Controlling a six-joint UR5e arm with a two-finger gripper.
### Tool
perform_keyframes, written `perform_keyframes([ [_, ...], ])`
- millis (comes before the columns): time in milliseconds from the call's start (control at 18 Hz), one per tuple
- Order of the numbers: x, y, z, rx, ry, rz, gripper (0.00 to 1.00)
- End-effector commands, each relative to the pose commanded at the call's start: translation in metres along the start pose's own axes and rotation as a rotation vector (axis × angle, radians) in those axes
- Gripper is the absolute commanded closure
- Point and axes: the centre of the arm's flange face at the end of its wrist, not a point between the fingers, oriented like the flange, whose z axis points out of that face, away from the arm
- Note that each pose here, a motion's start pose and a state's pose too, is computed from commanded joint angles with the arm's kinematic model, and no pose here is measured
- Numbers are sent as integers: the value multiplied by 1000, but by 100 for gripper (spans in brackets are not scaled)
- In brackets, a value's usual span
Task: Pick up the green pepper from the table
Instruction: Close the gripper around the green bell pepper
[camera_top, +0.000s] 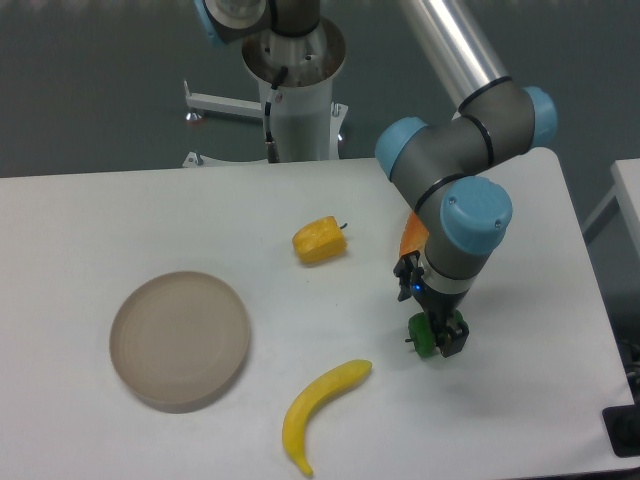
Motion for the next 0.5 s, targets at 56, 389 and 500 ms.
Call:
perform_keyframes([
  [56, -3, 0, 6, -1, 2, 0, 0],
  [389, -2, 6, 17, -54, 28, 29, 0],
  [500, -1, 8, 18, -73, 37, 34, 0],
])
